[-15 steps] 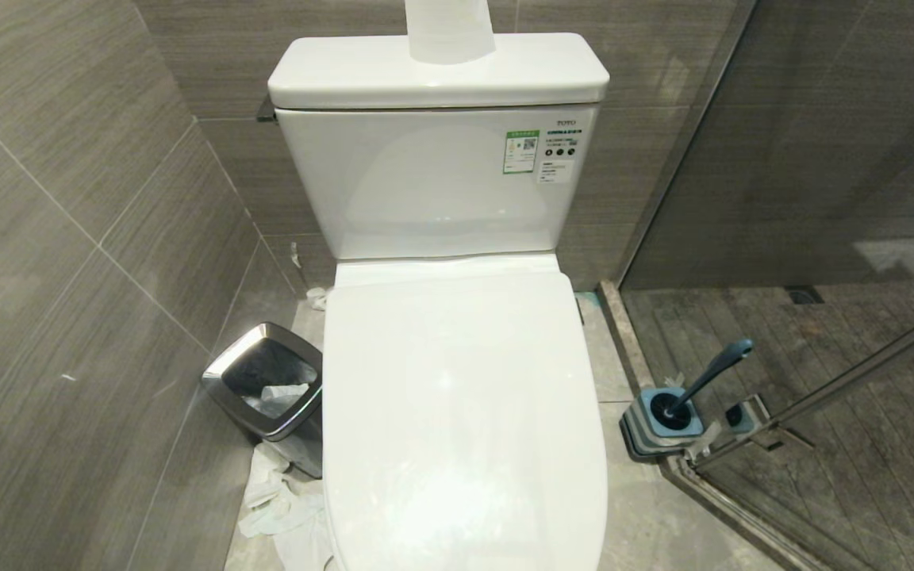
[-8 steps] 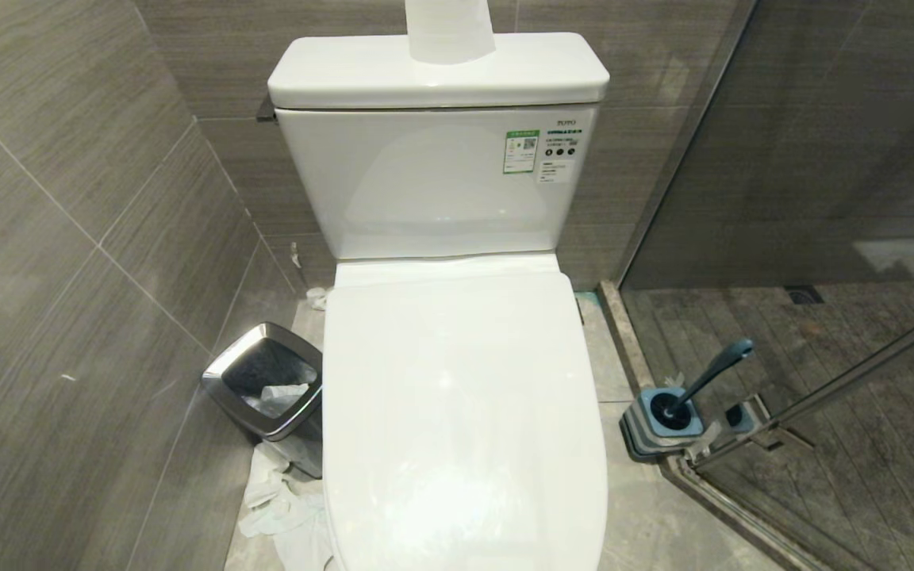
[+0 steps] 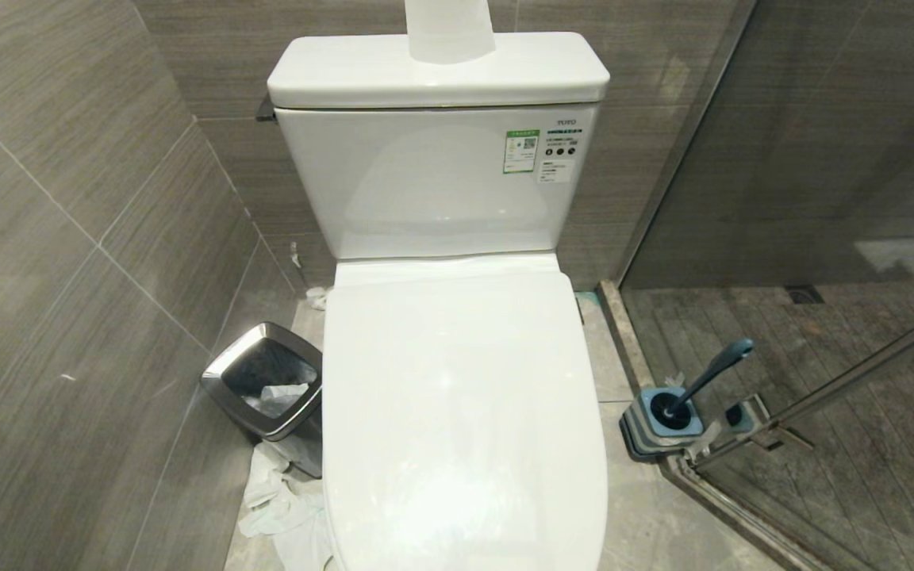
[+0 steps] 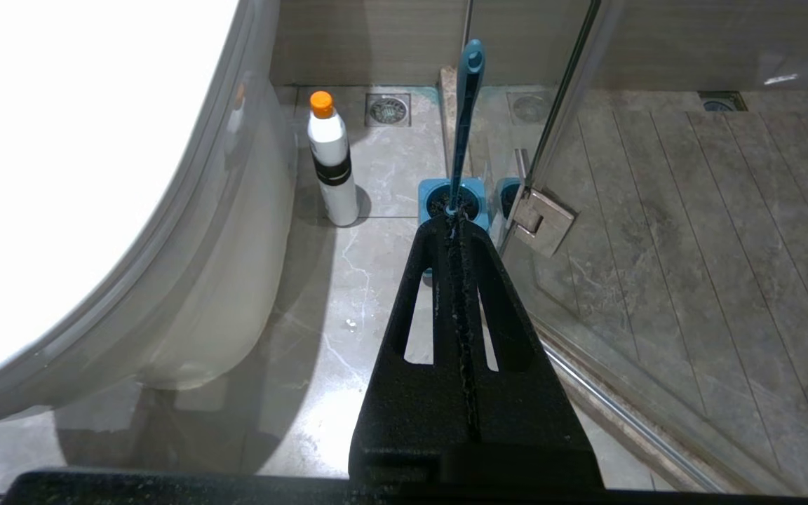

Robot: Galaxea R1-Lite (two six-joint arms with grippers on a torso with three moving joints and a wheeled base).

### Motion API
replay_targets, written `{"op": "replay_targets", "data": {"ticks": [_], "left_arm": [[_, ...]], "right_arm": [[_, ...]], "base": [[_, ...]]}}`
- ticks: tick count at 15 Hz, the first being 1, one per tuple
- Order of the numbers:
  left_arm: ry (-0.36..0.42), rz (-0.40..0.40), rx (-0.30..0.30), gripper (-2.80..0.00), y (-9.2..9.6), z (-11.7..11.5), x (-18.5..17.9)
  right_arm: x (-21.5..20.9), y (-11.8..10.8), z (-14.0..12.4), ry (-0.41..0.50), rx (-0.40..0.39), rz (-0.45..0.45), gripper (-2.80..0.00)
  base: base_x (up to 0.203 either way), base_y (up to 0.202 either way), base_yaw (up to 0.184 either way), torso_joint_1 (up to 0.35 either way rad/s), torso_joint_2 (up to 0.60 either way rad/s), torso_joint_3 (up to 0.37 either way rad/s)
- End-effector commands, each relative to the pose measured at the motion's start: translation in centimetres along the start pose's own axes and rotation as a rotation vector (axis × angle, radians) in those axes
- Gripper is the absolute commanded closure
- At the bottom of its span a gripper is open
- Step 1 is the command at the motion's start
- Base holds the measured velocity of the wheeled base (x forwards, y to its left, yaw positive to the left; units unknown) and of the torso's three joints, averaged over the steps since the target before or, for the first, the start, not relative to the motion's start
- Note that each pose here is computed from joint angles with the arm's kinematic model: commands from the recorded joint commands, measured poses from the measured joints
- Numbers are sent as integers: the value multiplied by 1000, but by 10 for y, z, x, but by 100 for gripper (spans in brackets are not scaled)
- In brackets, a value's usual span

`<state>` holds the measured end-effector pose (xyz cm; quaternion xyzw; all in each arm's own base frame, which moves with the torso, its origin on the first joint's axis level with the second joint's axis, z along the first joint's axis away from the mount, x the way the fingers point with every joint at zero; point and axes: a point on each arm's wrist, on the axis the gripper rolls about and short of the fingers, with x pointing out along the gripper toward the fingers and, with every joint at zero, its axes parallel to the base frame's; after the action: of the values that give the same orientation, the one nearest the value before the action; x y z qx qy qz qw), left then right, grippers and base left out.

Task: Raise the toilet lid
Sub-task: Use the left hand to lift the toilet lid slightly

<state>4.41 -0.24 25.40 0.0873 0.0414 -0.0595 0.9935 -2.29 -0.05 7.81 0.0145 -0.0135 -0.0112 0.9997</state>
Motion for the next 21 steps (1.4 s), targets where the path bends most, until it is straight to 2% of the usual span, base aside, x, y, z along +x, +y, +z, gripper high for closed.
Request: {"op": "replay_targets", "data": {"ticks": [1, 5, 9, 11, 14, 15, 17, 21], "left_arm": [[92, -23, -10, 0, 3, 0, 27], [182, -40, -29, 0, 6, -2, 58], [250, -74, -48, 0, 10, -10, 107], [271, -107, -57, 0, 12, -18, 135], [302, -201, -88, 0, 12, -32, 171], [313, -235, -121, 0, 12, -36, 181], [337, -310, -225, 0, 15, -45, 198], [383, -388, -369, 0, 51, -77, 222]], "right_arm": [[1, 0, -3, 11, 0, -2, 0], [1, 0, -3, 11, 0, 0, 0], [1, 0, -3, 11, 0, 0, 0], [1, 0, -3, 11, -1, 0, 0], [1, 0, -3, 11, 0, 0, 0], [1, 0, -3, 11, 0, 0, 0], [1, 0, -3, 11, 0, 0, 0], [1, 0, -3, 11, 0, 0, 0]], "base": [[0, 0, 0, 0, 0, 0], [0, 0, 0, 0, 0, 0], [0, 0, 0, 0, 0, 0], [0, 0, 0, 0, 0, 0], [0, 0, 0, 0, 0, 0], [0, 0, 0, 0, 0, 0], [0, 0, 0, 0, 0, 0], [0, 0, 0, 0, 0, 0]]}}
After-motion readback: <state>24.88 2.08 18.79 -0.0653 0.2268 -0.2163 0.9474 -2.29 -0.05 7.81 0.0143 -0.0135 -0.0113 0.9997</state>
